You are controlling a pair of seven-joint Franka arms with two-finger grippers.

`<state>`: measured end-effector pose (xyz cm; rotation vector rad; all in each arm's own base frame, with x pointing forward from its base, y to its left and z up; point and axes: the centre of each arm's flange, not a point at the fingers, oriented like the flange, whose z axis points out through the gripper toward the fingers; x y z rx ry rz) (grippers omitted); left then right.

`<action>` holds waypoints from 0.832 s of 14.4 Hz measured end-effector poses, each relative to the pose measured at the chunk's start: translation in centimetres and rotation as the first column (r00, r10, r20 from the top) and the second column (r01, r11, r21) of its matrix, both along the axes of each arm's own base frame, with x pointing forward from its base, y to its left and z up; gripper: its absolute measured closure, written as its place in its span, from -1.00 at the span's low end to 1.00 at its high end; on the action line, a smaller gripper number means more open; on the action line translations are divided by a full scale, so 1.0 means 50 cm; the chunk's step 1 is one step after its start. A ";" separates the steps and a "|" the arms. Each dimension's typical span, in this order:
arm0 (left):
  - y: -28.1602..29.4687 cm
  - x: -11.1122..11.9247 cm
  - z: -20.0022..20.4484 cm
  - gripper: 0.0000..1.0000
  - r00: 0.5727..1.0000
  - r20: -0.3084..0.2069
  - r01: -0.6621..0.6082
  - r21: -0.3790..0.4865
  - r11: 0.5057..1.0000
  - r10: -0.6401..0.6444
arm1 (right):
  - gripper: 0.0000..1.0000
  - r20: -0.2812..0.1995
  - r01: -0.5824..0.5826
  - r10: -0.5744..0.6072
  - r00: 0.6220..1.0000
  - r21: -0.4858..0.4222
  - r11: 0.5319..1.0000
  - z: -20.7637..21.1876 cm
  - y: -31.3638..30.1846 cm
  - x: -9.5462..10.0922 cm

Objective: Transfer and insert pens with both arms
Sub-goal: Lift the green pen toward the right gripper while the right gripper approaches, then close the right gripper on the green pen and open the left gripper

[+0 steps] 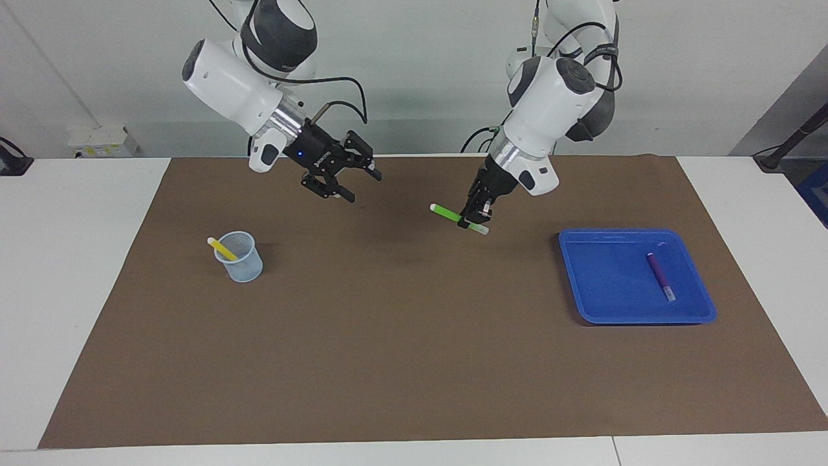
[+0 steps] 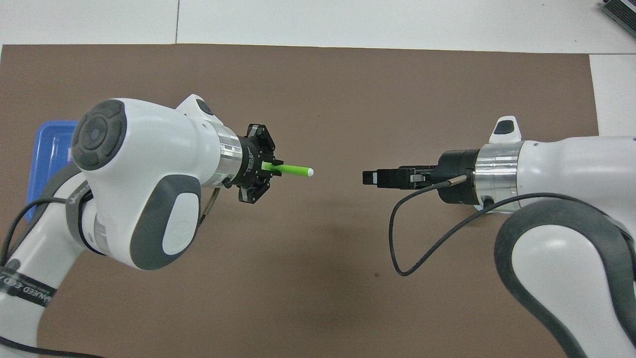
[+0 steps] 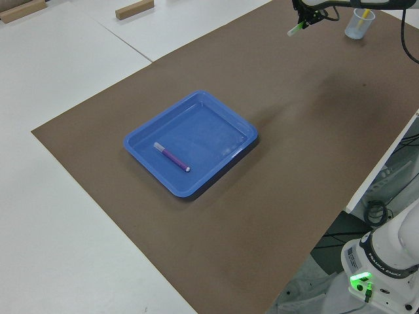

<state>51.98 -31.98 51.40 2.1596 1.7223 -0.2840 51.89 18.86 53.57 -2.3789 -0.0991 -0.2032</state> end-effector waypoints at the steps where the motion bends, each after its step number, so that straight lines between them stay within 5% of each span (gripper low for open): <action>1: -0.029 -0.015 0.003 0.67 1.000 -0.005 -0.021 -0.010 1.000 0.021 | -0.40 -0.001 -0.004 0.004 1.000 0.009 1.000 0.001 0.012 -0.003; 5: -0.135 -0.079 0.019 0.67 0.996 -0.014 -0.090 -0.057 0.994 0.089 | -0.40 0.034 -0.010 0.010 0.999 0.012 1.000 -0.002 0.065 -0.014; 12: -0.162 -0.106 0.036 0.67 0.995 -0.014 -0.101 -0.074 0.992 0.100 | -0.41 0.051 0.001 -0.002 0.999 0.009 1.000 -0.007 0.077 -0.016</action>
